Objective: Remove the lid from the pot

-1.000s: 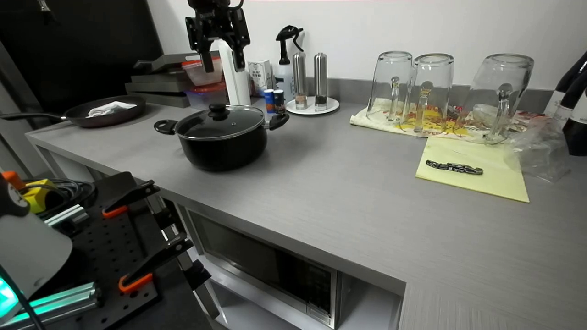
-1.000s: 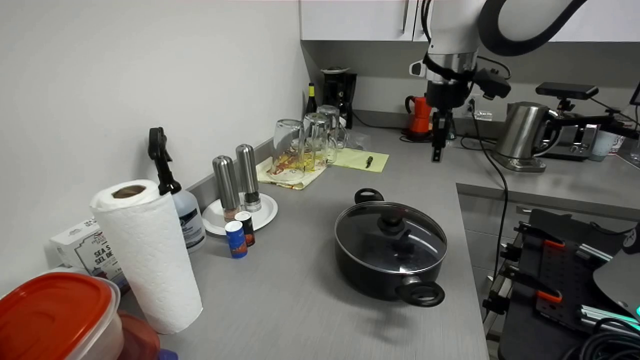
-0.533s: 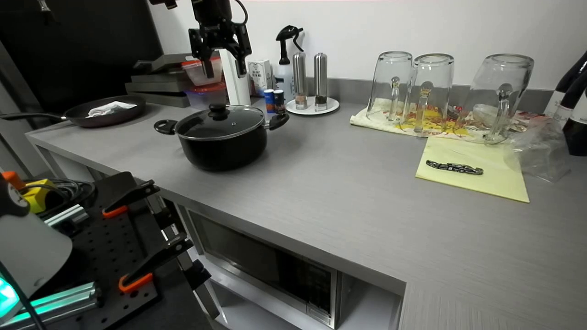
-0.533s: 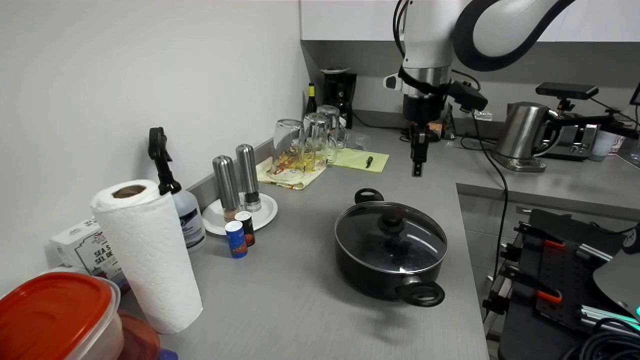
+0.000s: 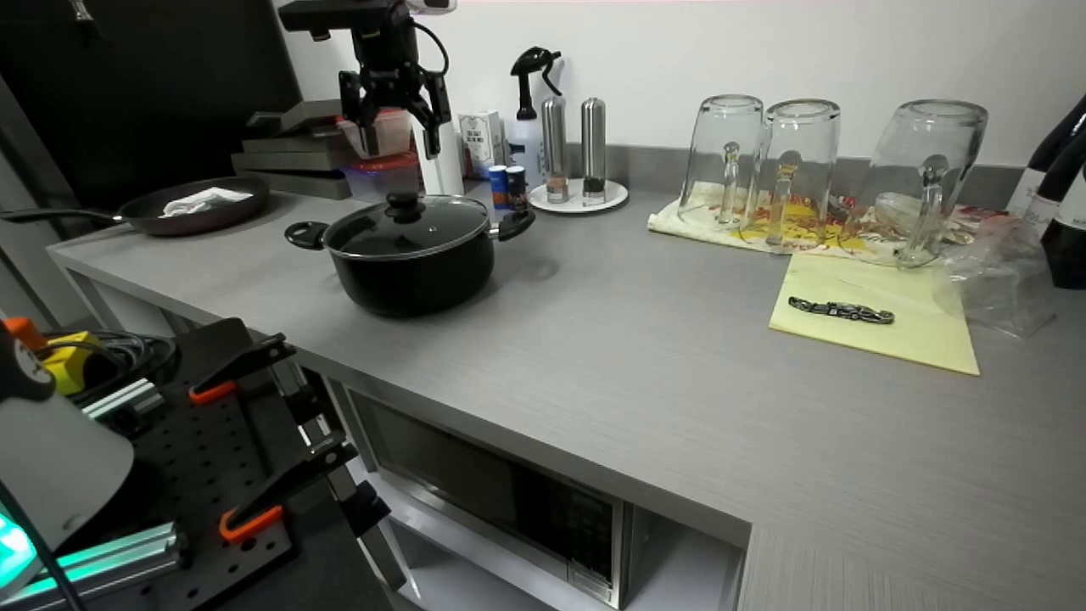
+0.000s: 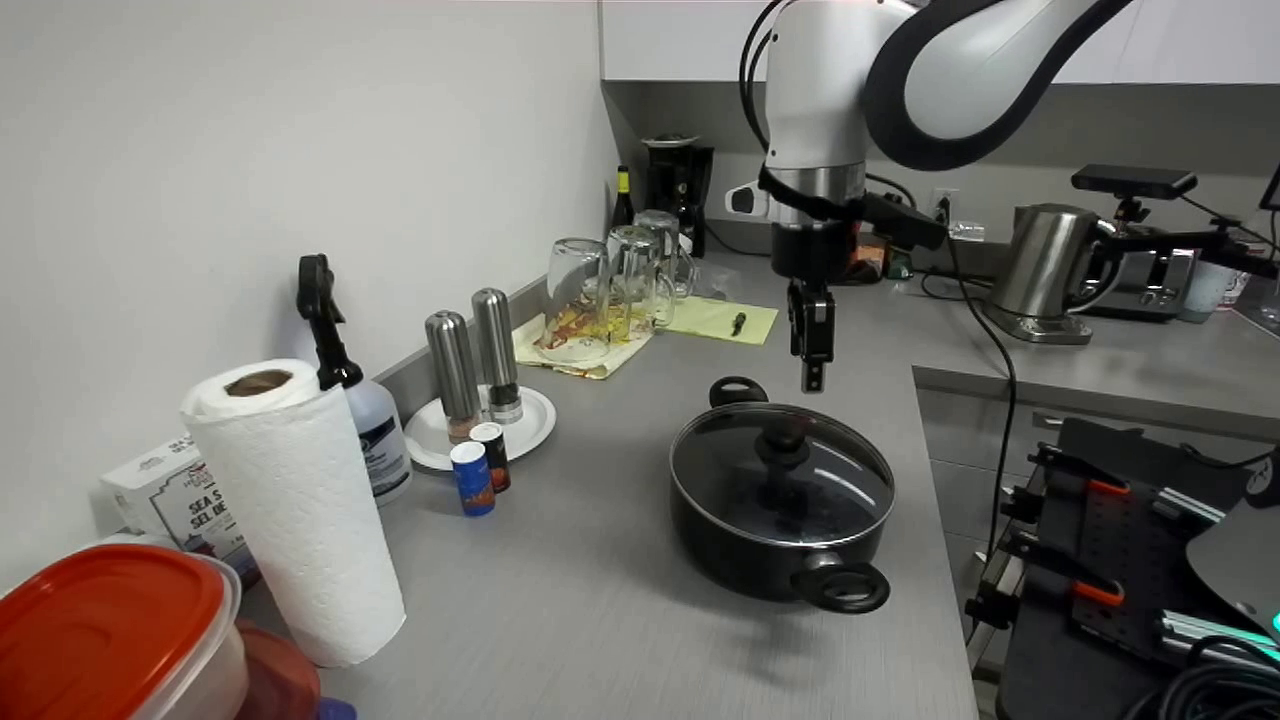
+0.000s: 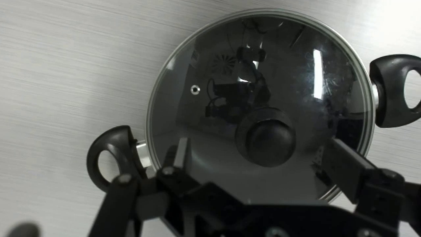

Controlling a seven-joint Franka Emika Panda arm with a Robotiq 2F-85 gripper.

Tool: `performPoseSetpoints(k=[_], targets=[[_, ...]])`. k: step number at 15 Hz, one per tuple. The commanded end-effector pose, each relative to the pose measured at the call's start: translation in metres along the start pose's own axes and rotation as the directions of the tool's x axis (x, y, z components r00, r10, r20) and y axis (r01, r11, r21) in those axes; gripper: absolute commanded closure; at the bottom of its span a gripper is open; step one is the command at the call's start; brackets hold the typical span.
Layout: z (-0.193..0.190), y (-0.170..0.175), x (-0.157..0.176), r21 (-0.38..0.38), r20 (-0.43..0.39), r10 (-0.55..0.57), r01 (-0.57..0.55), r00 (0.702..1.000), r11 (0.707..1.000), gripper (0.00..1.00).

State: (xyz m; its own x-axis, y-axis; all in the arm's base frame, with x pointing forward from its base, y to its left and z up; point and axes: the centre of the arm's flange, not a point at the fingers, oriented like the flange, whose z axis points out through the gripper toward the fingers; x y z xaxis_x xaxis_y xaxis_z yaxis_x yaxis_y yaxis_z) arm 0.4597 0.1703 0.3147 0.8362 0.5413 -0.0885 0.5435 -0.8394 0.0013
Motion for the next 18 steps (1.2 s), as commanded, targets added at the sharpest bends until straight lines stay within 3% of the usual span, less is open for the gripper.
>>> performPoseSetpoints(k=[1,18], targets=[[0.009,-0.008,0.016,0.032,-0.004,-0.043,0.043,0.999,0.999,0.00],[0.056,-0.023,0.036,0.059,0.019,-0.081,0.079,0.997,0.995,0.00]])
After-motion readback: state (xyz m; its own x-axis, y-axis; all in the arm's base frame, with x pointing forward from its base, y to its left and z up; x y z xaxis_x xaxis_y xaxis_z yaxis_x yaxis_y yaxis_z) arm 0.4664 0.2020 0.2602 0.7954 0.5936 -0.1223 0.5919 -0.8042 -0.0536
